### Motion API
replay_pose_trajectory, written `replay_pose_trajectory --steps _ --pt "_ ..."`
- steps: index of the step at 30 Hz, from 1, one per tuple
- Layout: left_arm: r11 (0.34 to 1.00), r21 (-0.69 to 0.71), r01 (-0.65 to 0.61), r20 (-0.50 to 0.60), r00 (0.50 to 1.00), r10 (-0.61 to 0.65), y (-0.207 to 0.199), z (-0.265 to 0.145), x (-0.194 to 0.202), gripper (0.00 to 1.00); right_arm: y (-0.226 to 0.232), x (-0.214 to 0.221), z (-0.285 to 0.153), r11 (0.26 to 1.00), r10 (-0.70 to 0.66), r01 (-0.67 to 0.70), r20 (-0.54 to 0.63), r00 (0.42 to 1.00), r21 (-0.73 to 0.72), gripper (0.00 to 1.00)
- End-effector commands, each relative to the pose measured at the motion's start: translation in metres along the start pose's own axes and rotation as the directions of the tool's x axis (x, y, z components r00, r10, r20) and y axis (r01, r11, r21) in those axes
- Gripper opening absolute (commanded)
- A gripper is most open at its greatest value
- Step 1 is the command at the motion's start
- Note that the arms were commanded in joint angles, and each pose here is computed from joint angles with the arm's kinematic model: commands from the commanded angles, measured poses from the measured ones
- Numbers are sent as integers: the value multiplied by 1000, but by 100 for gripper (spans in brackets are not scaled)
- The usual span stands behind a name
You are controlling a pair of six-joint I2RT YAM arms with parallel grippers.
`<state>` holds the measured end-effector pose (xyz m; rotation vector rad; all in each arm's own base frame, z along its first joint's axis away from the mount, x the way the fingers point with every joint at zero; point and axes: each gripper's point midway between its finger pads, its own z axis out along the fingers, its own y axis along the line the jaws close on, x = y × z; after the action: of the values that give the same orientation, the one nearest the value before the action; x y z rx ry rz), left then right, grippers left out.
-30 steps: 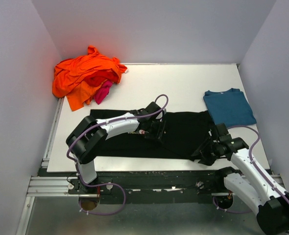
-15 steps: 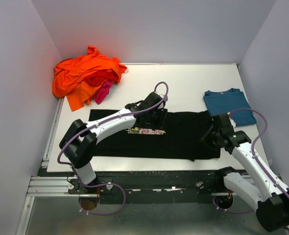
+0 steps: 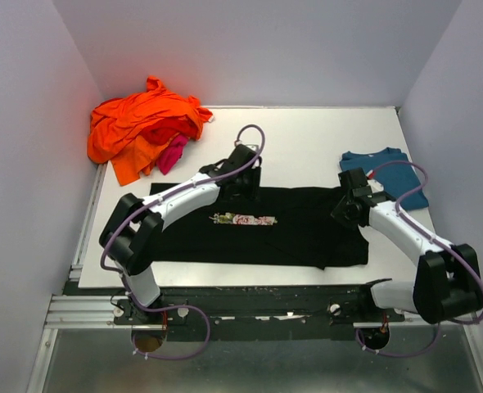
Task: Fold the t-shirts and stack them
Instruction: Fold the other side of the tshirt into a rectangle, then rotate the tshirt 90 degrees
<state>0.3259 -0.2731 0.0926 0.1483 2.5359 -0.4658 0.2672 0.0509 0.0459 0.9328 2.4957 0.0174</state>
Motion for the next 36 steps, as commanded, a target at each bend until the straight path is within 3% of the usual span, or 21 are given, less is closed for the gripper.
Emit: replay_pose_trajectory --steps 1,4,6,8,20,29,34,36 --pt "989 -92 115 123 987 -103 59 -23 -21 50 7 -16 13 998 50 -51 33 998 30 1" --pt "967 -160 198 179 969 -169 90 -30 -21 36 7 -9 24 998 52 -52 -5 999 48 1" --pt "951 -176 253 225 951 -212 107 -35 -21 13 7 -4 28 997 52 -51 -27 998 50 1" --pt "928 -198 315 264 929 -259 127 -39 -19 0 9 -3 30 998 51 -50 -32 998 44 1" --pt "748 -281 601 403 782 -476 225 -48 -38 0 16 1 33 1000 -10 10 -67 998 2 1" --pt "673 -374 639 230 766 -600 245 2 -3 0 17 11 42 1000 -11 14 -120 993 26 1" --pt "592 -482 646 194 737 -648 254 1 33 0 20 4 46 995 -45 57 -147 988 81 1" --pt "592 -485 644 167 733 -659 249 1 48 0 26 0 49 992 -72 87 -153 986 94 1"
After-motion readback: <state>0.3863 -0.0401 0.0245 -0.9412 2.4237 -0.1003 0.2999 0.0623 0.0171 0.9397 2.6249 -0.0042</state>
